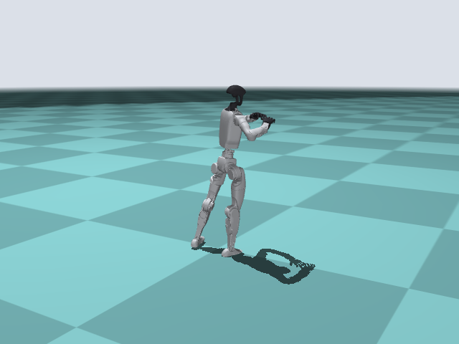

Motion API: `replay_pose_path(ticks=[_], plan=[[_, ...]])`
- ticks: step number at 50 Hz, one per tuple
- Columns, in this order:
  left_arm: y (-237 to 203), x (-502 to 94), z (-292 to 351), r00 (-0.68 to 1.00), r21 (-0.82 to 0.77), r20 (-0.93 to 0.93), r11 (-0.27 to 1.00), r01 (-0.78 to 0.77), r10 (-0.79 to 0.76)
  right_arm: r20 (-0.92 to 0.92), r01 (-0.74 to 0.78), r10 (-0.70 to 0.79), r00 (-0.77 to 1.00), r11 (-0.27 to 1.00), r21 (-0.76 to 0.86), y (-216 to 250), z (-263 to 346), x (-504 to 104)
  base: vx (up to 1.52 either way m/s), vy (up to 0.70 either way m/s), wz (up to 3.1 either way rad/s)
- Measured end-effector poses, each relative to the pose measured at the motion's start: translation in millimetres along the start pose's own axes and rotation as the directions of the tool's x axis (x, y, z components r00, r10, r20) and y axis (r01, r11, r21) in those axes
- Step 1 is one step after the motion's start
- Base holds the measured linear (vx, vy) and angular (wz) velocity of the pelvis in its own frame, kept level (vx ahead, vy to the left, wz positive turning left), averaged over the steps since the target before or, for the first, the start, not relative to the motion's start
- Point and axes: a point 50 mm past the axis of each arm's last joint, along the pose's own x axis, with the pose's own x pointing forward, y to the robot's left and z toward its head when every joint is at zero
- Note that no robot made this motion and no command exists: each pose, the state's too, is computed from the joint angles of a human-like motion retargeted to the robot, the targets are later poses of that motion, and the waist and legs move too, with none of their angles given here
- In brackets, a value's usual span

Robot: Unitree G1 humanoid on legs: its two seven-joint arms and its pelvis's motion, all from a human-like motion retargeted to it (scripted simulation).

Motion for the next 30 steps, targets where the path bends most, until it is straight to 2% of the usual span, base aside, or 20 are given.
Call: replay_pose_path(ticks=[7,14,24,30], plan=[[-5.6,8.6,0.4,0.999,-0.009,0.033,1.0,0.011,-0.011,-0.058,-0.031,0.032,0.998,0.999,0.023,17.1,-11.4,-5.0,0.0,-0.04,-0.44],[-4.6,28.4,7.8,0.993,0.016,0.121,1.0,0.001,-0.003,-0.245,-0.033,0.033,0.969,0.999,0.004,20.7,-28.6,-40.8,0.01,-0.15,-1.09],[-4.5,74.2,37.5,0.941,0.045,0.338,0.999,-0.004,-0.012,-0.553,-0.03,-0.043,0.832,0.992,-0.122,-19.2,-31.2,-118.3,0.01,-0.09,-0.79],[-11.5,93.6,59.0,0.89,0.039,0.454,0.999,0.03,-0.044,-0.62,-0.018,-0.132,0.773,0.973,-0.229,-43.2,-25.4,-139.4,-0.02,0.01,-0.19]])
